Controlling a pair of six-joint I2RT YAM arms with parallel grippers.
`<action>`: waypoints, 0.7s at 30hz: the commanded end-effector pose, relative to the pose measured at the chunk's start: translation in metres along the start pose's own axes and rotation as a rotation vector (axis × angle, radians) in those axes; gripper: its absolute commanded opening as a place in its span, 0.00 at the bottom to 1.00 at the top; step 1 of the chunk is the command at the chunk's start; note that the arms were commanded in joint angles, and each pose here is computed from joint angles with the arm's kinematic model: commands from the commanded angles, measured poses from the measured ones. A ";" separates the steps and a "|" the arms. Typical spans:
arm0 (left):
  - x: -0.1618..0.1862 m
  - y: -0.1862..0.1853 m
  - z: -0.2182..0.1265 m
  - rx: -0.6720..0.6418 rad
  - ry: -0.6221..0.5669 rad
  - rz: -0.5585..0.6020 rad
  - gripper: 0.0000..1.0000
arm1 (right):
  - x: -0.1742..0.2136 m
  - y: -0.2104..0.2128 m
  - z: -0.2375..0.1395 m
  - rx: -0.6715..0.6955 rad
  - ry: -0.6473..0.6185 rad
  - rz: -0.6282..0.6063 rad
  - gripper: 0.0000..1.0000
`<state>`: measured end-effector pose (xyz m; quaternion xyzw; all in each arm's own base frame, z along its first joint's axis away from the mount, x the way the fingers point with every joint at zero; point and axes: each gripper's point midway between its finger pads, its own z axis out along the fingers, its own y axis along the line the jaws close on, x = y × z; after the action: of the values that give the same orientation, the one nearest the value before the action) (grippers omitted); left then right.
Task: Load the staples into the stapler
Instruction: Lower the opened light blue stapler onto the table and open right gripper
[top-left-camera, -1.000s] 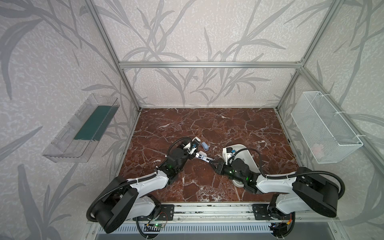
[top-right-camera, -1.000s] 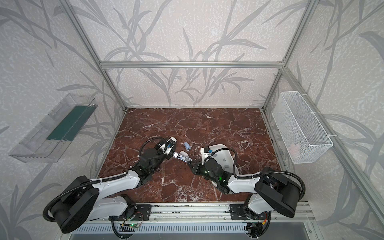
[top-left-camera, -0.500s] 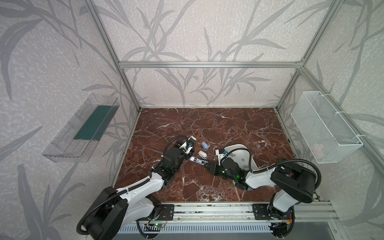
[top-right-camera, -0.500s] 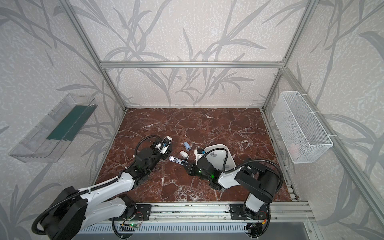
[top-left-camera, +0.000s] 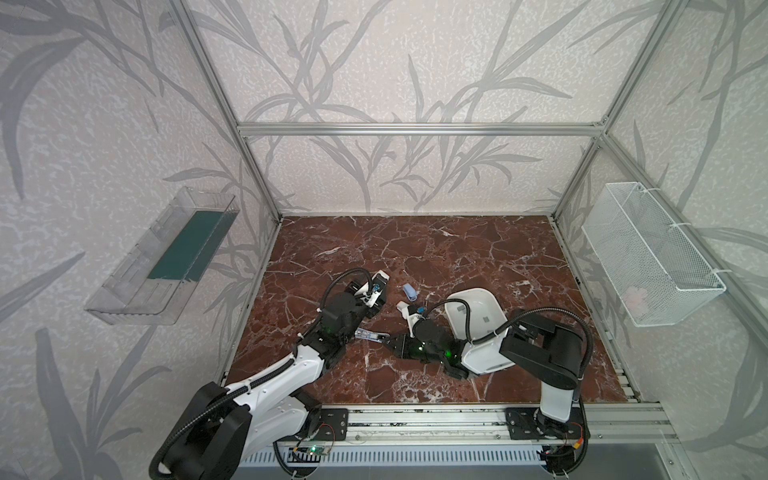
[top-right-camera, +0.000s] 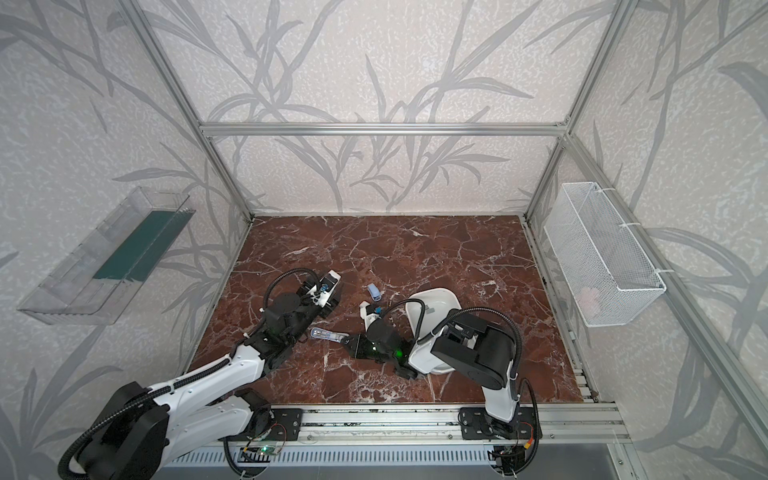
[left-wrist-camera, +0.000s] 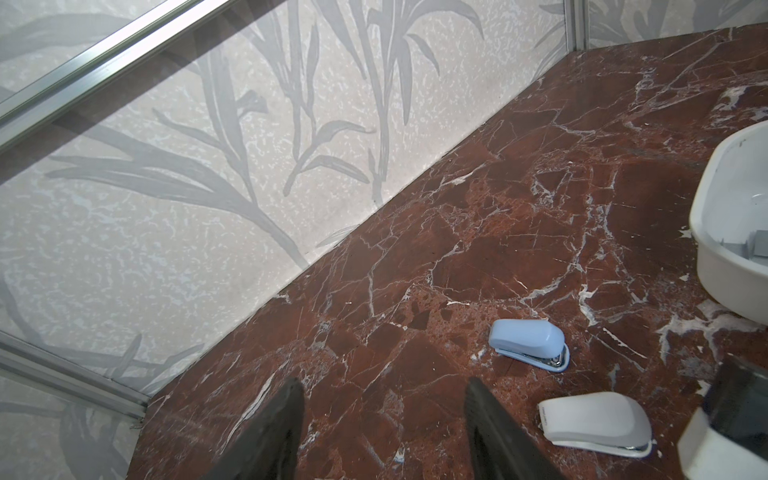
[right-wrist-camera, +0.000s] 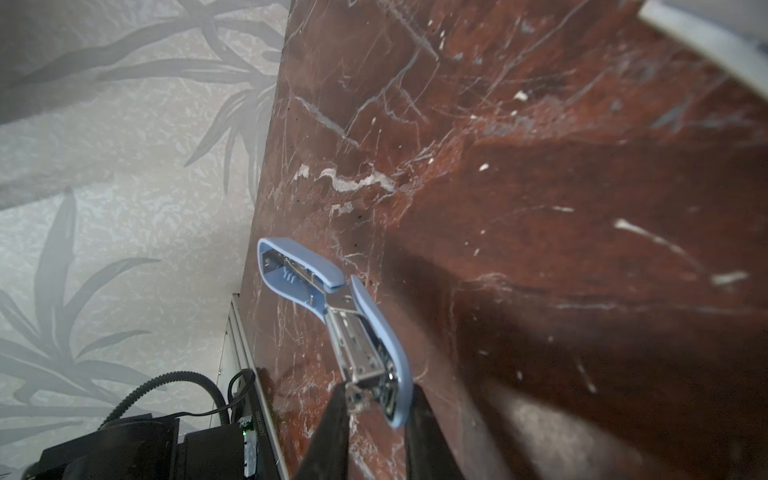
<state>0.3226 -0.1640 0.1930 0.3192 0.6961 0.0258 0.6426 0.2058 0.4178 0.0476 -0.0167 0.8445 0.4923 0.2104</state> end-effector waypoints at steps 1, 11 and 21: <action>-0.012 0.003 0.000 0.008 -0.031 -0.014 0.63 | 0.006 -0.013 0.005 0.043 0.023 0.012 0.17; -0.011 -0.001 0.001 0.028 -0.028 0.001 0.64 | 0.010 -0.027 -0.001 0.106 0.029 0.007 0.46; 0.003 -0.044 0.019 0.250 0.011 0.129 0.60 | -0.010 -0.035 -0.035 0.207 -0.064 -0.070 0.64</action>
<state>0.3259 -0.1877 0.1749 0.3853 0.6944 0.0026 0.6077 0.2067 0.3880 0.0421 -0.0082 0.8700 0.4358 0.2305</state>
